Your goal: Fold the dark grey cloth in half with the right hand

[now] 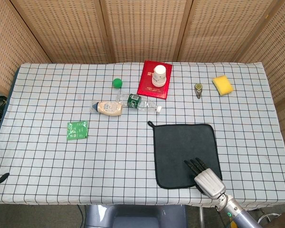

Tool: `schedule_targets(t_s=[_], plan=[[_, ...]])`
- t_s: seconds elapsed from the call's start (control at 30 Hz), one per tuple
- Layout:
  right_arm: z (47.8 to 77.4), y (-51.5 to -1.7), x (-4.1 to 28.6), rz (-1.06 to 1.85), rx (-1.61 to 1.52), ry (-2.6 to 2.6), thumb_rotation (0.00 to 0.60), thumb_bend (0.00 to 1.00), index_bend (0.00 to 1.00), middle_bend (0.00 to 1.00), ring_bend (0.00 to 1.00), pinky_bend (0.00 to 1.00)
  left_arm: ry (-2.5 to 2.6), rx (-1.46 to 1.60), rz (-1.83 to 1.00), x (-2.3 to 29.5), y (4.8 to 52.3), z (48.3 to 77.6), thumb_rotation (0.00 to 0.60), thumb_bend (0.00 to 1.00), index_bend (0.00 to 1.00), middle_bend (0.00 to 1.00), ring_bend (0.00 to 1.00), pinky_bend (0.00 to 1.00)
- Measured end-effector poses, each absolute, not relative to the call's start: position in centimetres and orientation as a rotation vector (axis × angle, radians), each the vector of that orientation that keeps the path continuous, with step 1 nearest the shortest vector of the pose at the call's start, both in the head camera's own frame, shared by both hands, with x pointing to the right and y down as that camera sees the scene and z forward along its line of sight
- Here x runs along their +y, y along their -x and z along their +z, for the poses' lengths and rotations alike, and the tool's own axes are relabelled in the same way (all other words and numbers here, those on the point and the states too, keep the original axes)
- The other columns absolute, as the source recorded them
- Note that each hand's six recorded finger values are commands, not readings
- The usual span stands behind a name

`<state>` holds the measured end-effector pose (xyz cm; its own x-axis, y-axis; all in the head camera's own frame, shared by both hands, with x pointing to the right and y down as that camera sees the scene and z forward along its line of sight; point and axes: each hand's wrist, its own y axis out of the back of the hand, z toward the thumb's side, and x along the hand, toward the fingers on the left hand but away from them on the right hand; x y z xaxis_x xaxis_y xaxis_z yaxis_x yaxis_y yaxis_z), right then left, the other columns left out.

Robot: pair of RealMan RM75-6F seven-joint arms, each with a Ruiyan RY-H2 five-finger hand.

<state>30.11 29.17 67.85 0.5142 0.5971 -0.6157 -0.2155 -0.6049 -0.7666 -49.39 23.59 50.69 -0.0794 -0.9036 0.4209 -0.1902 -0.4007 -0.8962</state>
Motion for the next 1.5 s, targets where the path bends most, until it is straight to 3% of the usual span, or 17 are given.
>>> schedule_targets(t_s=[0.7,1.5], plan=[[67.8,-29.5,27.4,1.195,-0.396,1.943,0.600,0.64,0.61,0.00,0.00,0.00,1.600,1.199,-1.529,23.6,49.4,50.7,0.600,0.00,0.00,0.00,0.00,0.00],[69.4,-26.4,15.4,1.332,-0.580,1.901,0.600,0.64,0.62,0.00,0.00,0.00,1.612,1.203,-1.576,22.8,50.2,51.9,0.600,0.00,0.00,0.00,0.00,0.00]])
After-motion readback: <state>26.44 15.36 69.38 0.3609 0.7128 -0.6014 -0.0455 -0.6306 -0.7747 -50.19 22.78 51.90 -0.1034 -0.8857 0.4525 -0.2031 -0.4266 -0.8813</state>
